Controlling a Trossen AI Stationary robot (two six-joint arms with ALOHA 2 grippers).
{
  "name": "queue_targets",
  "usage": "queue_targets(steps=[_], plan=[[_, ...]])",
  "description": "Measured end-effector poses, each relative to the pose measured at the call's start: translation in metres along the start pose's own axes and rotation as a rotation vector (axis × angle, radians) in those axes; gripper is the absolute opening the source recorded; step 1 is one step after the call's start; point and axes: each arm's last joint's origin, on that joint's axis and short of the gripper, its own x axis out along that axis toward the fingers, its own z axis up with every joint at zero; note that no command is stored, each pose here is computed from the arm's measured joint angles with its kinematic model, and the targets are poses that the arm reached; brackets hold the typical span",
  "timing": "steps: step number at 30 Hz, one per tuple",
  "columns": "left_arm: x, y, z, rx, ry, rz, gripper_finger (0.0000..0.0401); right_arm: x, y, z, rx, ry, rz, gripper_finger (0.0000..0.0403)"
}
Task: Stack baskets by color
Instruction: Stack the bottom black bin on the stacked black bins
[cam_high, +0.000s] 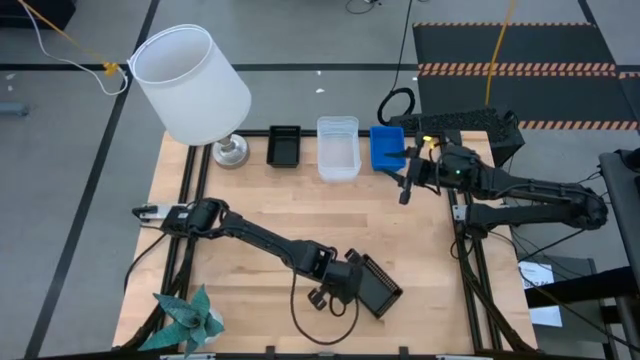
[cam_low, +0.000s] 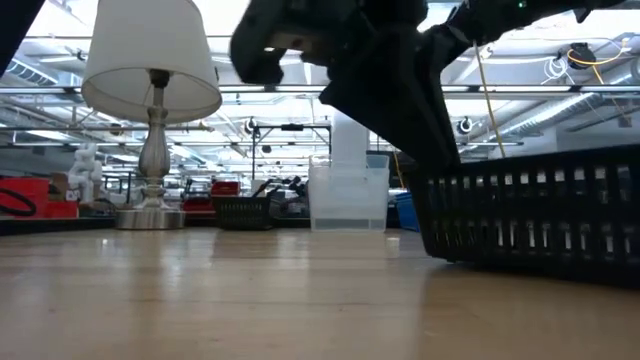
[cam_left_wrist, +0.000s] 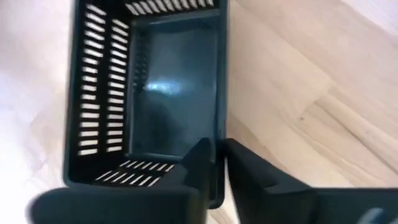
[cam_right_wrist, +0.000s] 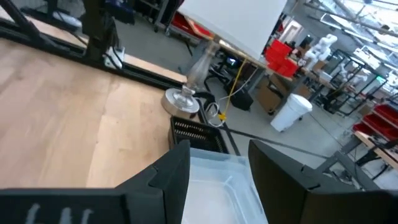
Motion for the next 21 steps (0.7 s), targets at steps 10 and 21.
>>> queue_targets(steps=[10,21], plan=[[0.012,0.001,0.002,-0.003,-0.025,0.043,0.0160,0.002,0.001,-0.001,0.004,0.012,0.005,0.0157],[0.021,-0.001,-0.001,0.188,-0.007,0.036,0.0057,0.001,0.001,-0.001,0.002,0.009,0.002,0.0157]])
